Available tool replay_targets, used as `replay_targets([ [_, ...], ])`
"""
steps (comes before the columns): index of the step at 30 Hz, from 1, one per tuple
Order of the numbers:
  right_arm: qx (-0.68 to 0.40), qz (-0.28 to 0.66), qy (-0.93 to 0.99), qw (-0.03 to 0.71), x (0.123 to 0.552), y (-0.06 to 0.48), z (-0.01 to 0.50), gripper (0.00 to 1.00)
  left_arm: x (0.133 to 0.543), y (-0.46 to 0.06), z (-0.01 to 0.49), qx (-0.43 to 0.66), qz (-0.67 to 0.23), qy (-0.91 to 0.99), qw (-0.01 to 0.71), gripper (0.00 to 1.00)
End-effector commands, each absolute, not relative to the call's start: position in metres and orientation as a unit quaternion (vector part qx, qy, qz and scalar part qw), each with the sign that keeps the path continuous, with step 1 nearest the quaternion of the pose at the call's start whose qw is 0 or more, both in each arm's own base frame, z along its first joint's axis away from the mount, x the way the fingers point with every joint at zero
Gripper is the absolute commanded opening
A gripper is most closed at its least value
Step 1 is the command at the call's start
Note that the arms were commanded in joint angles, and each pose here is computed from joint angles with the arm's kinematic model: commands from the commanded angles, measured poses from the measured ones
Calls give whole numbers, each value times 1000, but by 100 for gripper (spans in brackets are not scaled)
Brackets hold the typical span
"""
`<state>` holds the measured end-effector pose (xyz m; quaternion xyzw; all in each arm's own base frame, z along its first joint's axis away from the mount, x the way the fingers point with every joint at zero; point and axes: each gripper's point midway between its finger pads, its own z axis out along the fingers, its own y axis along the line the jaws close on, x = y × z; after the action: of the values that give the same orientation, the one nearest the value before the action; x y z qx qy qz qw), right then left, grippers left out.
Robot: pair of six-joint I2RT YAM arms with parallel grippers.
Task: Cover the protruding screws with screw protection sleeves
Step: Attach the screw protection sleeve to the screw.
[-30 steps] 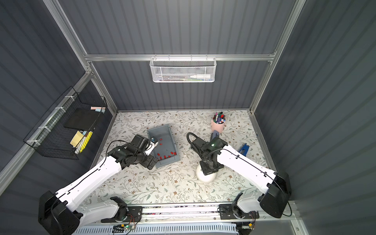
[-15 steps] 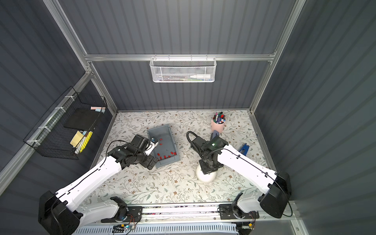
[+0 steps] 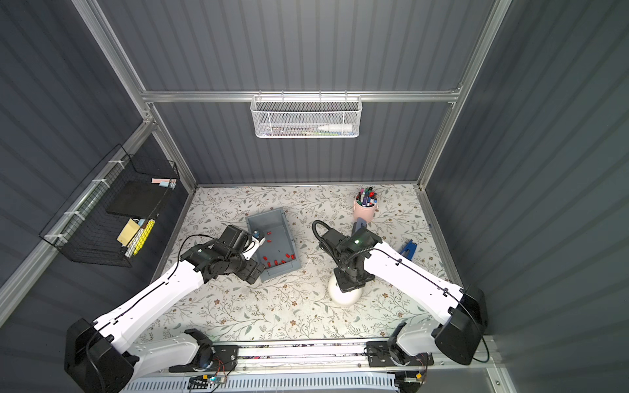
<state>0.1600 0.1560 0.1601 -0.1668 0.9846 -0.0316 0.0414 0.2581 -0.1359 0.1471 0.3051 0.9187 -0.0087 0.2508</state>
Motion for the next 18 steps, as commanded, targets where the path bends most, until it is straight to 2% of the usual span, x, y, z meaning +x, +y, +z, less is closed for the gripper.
replay_targets([
  [1,-165,-32,985,32,157,156,161,0,256,-136,144,313,-4,917,245,99],
  [18,-163,-43,985,26,157,153,155,0,256,-136,145,323,3,913,248,99],
])
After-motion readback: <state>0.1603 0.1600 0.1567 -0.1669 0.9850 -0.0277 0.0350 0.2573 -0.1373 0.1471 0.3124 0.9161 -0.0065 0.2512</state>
